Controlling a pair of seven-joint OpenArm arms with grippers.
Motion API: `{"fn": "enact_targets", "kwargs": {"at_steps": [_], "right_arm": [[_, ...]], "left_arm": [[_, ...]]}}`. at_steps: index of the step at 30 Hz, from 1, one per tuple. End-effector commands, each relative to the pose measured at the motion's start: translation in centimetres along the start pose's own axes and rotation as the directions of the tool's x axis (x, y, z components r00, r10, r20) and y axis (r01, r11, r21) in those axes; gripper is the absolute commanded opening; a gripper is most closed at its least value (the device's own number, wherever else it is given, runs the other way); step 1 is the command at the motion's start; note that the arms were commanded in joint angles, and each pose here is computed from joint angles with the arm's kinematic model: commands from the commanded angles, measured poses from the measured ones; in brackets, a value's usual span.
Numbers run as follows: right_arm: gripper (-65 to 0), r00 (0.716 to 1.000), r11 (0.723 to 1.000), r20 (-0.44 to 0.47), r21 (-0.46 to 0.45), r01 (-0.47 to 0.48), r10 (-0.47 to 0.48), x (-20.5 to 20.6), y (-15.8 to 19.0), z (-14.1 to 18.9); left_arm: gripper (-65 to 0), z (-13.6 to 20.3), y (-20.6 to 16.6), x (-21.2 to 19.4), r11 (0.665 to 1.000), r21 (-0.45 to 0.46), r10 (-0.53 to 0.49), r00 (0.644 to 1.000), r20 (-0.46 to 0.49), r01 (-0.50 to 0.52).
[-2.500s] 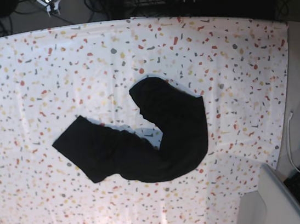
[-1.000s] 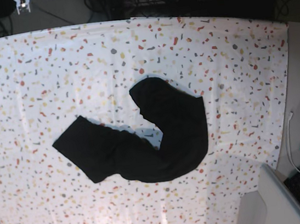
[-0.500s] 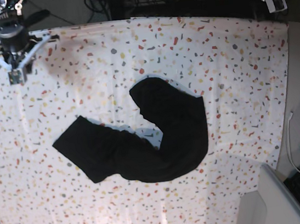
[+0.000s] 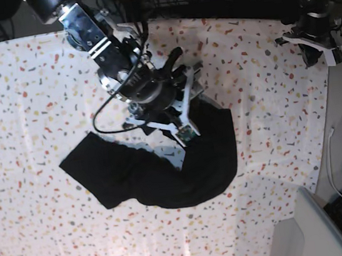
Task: Layout the t-shirt on the table in an organized manner, then fold the t-shirt properly
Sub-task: 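Grasp the black t-shirt with the right gripper and drag it outward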
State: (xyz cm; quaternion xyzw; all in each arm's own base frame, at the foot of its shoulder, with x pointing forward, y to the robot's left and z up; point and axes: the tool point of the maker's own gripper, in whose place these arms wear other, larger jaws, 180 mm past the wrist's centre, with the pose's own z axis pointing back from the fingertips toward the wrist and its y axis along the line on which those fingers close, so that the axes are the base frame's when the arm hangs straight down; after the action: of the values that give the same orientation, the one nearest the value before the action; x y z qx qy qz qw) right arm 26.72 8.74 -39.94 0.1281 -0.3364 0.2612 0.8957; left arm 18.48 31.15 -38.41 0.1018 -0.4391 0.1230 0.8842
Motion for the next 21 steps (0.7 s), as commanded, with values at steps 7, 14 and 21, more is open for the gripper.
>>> {"fn": "enact_targets", "kwargs": {"at_steps": [7,14,21], "right_arm": [[-27.2,0.994,0.999,0.108,0.038,0.025,-0.029,4.5,-0.3,-4.0],[-27.3,0.987,0.986,0.081,0.109,0.126,-0.135,5.7,-1.1,-5.9],[-37.2,0.985,0.988,0.108,0.086,0.128,-0.137,6.1,-2.3,-6.8]], "left_arm": [[-36.2,-0.4,1.7,-0.6,0.997,0.053,0.051,0.998,-0.023,-0.050],[-36.0,-1.3,1.9,-2.3,0.995,0.061,0.078,0.995,-0.069,-0.073],[-36.0,-1.5,1.5,-2.5,0.996,0.053,0.080,0.994,-0.073,-0.077]]}}
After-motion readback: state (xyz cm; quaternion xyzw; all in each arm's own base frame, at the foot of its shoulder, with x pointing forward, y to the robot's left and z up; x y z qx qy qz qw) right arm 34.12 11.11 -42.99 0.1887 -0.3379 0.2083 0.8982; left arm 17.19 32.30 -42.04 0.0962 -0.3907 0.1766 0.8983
